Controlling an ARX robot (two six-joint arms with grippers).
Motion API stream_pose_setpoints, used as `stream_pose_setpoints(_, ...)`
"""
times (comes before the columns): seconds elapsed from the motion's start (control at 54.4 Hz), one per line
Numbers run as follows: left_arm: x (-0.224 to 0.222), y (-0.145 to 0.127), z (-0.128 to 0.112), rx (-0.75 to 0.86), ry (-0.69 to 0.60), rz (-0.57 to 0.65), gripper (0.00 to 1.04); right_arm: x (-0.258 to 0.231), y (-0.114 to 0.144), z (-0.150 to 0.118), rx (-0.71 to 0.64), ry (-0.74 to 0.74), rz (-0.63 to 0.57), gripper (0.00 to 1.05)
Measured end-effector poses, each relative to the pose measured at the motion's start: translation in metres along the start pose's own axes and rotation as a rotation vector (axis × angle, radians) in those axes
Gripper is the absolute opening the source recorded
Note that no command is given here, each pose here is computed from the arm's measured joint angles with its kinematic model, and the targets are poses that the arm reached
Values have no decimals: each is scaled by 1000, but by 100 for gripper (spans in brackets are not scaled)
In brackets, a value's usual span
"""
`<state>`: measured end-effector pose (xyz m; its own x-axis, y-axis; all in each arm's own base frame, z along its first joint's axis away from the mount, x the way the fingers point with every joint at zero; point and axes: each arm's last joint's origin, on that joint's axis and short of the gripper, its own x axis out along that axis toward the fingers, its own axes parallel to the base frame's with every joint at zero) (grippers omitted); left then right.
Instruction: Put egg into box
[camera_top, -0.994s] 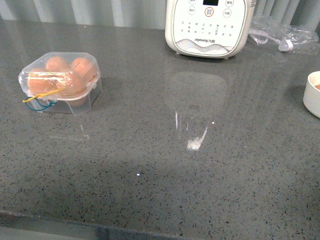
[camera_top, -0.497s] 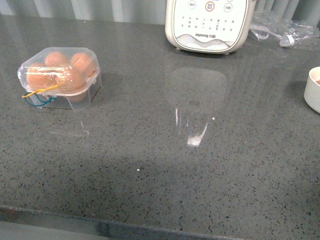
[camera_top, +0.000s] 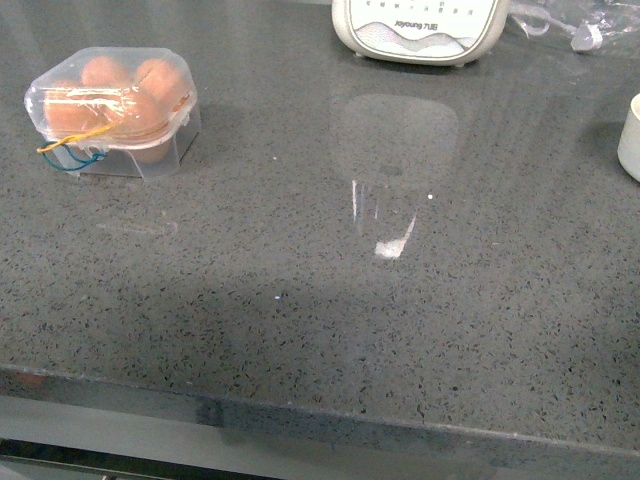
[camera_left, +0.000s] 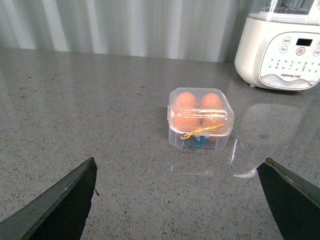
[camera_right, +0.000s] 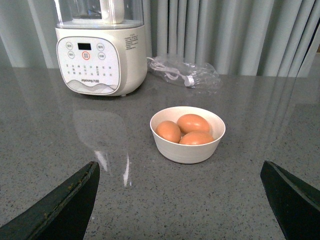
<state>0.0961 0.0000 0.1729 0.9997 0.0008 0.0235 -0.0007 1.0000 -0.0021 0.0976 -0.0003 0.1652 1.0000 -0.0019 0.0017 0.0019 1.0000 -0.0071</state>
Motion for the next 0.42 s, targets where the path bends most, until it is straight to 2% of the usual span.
stream_pose_setpoints(0.423,0,0,0,0,0,0,98,0,0,0,0,0,0,97)
